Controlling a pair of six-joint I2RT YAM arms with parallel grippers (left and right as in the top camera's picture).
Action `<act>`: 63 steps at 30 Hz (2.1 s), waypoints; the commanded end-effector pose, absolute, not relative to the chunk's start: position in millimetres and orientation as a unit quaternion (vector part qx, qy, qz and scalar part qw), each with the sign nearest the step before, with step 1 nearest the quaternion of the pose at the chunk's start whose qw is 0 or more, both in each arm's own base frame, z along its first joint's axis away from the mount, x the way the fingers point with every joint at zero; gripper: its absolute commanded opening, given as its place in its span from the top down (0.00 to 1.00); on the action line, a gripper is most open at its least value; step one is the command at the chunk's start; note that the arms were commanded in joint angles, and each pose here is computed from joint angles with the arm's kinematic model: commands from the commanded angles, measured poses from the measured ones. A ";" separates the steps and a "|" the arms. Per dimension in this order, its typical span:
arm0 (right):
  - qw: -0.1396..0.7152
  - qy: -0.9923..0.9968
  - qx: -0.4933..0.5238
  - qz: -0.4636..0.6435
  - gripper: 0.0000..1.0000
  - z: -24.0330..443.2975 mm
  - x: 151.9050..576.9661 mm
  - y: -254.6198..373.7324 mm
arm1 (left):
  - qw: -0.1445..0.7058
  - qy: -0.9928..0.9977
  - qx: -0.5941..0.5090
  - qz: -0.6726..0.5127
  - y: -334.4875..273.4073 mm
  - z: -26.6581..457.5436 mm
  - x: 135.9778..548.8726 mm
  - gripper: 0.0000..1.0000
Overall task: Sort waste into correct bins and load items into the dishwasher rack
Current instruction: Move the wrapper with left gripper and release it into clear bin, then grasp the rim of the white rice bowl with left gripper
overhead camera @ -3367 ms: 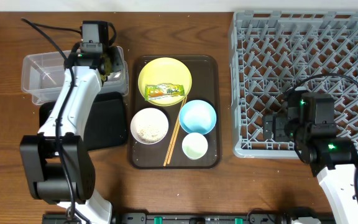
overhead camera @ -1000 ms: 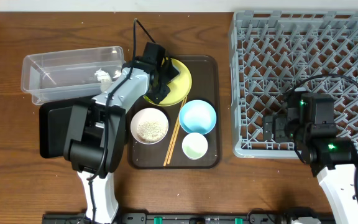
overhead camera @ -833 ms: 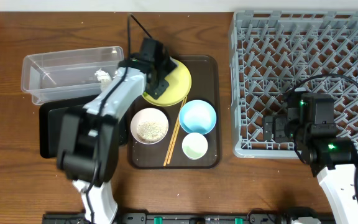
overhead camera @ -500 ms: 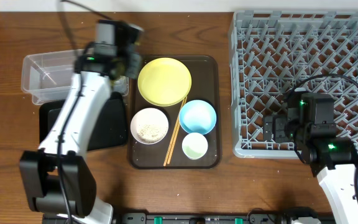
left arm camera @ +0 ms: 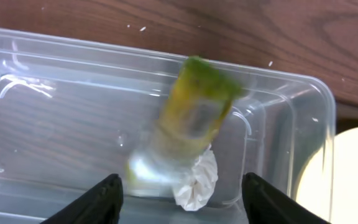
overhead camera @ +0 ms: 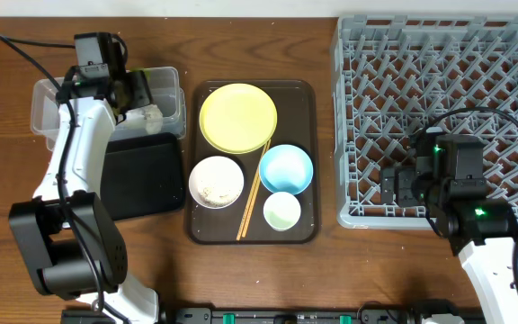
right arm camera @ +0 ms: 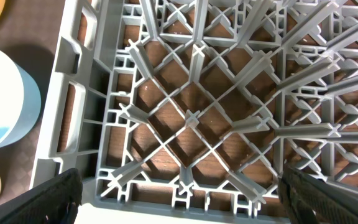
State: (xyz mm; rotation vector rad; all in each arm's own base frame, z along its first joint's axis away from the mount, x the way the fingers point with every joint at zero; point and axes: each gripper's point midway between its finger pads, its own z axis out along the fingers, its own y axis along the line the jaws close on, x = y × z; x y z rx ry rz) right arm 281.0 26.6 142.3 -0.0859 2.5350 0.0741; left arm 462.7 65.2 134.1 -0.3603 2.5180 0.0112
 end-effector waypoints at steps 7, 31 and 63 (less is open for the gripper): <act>0.311 0.949 -0.029 0.033 0.01 153.2 285.1 28.5 | 0.253 0.960 -0.097 -0.064 -6.8 170.9 414.4 0.35; 0.305 0.951 -0.029 0.033 0.01 151.5 282.7 28.4 | 0.096 0.992 0.003 -0.080 -158.5 29.7 289.3 0.49; 0.303 0.952 -0.029 0.033 0.01 150.8 281.8 28.3 | 0.137 0.986 0.010 -0.090 -164.1 61.8 297.4 0.94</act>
